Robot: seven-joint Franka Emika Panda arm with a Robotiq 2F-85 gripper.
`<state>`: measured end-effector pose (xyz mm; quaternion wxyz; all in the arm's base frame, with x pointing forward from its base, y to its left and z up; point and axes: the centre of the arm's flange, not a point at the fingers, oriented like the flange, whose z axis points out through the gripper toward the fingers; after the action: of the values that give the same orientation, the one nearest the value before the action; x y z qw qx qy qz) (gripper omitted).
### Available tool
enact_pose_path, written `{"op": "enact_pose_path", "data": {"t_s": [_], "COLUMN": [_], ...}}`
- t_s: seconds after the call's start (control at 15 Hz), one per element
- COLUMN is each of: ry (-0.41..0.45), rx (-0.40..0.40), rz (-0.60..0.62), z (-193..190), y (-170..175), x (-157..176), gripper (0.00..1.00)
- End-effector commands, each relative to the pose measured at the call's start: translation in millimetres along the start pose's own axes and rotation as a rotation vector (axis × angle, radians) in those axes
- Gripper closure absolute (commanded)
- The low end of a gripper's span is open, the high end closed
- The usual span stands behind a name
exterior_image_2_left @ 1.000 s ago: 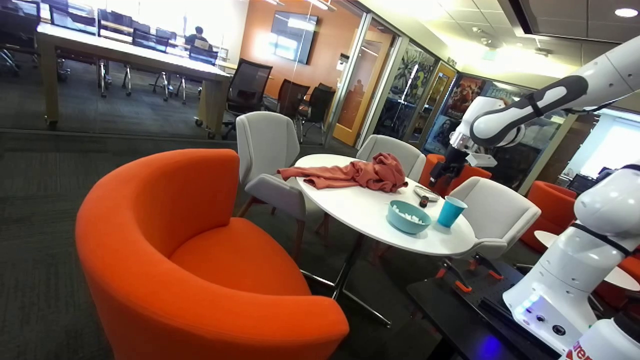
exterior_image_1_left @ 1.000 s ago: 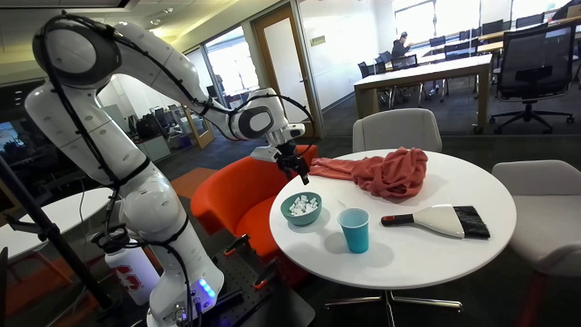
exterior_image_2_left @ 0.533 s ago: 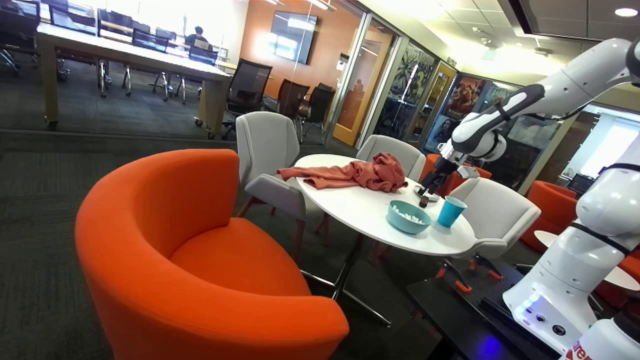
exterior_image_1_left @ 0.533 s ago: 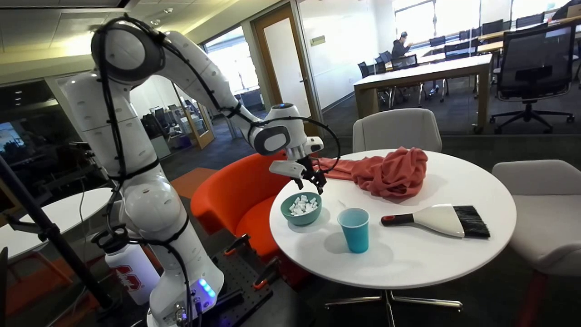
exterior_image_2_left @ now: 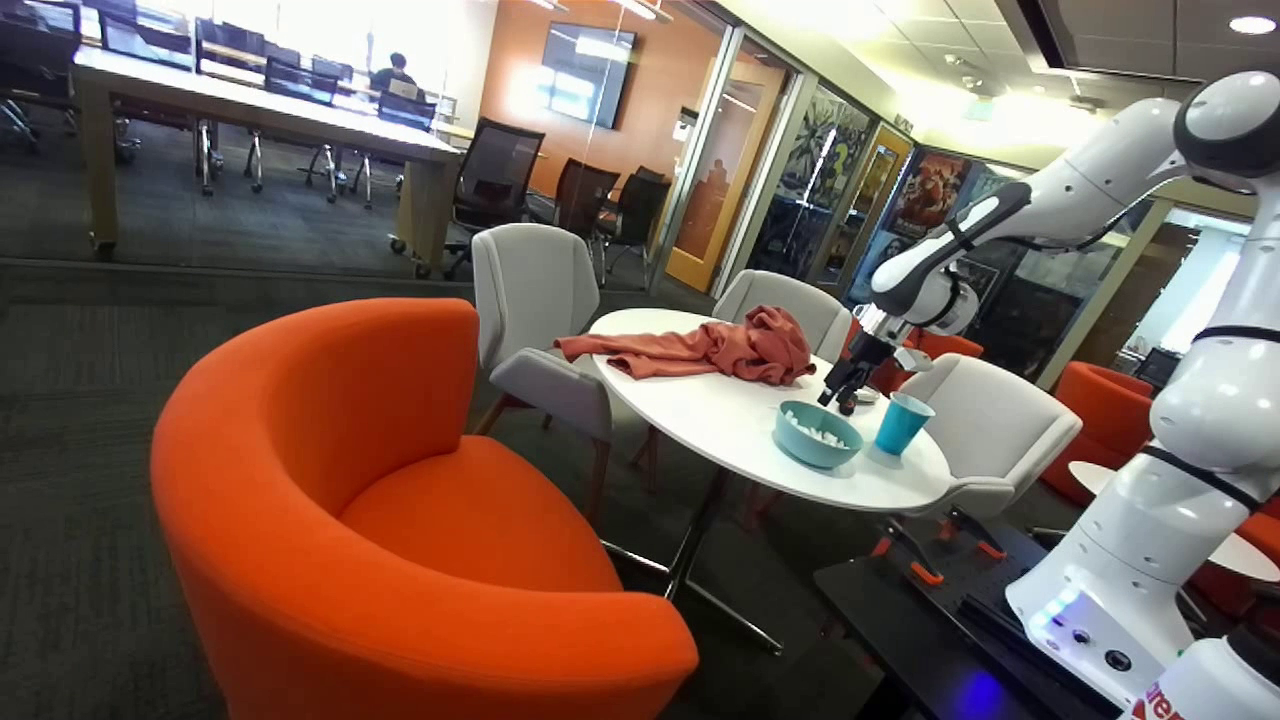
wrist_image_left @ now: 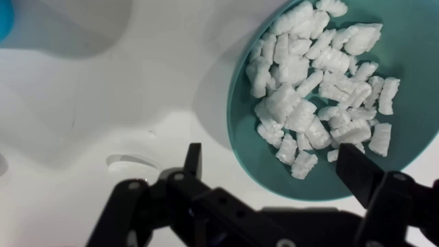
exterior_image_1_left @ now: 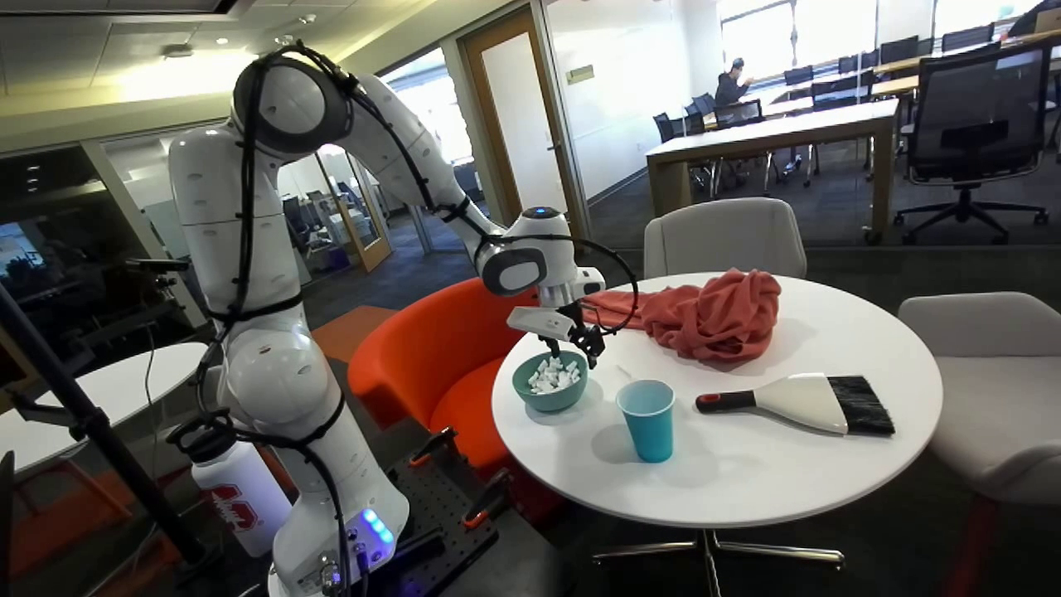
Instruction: Move the bowl to the left
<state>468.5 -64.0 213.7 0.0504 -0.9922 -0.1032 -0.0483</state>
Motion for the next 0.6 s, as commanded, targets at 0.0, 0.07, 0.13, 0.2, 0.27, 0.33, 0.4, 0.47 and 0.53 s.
{"op": "enact_pose_path", "data": {"t_s": [0.0, 0.07, 0.13, 0.2, 0.27, 0.33, 0.4, 0.47, 0.53], "ry": [0.009, 0.009, 0.007, 0.003, 0.001, -0.001, 0.0, -0.001, 0.0], "rx": [-0.001, -0.002, -0.007, -0.02, -0.027, -0.048, -0.068, -0.085, -0.097], "rz": [-0.008, -0.016, -0.024, -0.026, -0.032, -0.033, -0.037, -0.035, -0.035], "z": [5.2, 7.7, 10.0, 12.3, 14.2, 16.6, 18.6, 20.8, 23.3], "y": [-3.0, -4.2, -5.1, -5.5, -5.1, -3.6, -1.8, 0.4, 3.1], "x": [-0.3, -0.5, -1.1, -1.4, -1.7, -2.0, -2.3, -2.9, -3.8], "gripper": [0.0, 0.0, 0.0, 0.0, 0.0, 0.0, 0.0, 0.0, 0.0]}}
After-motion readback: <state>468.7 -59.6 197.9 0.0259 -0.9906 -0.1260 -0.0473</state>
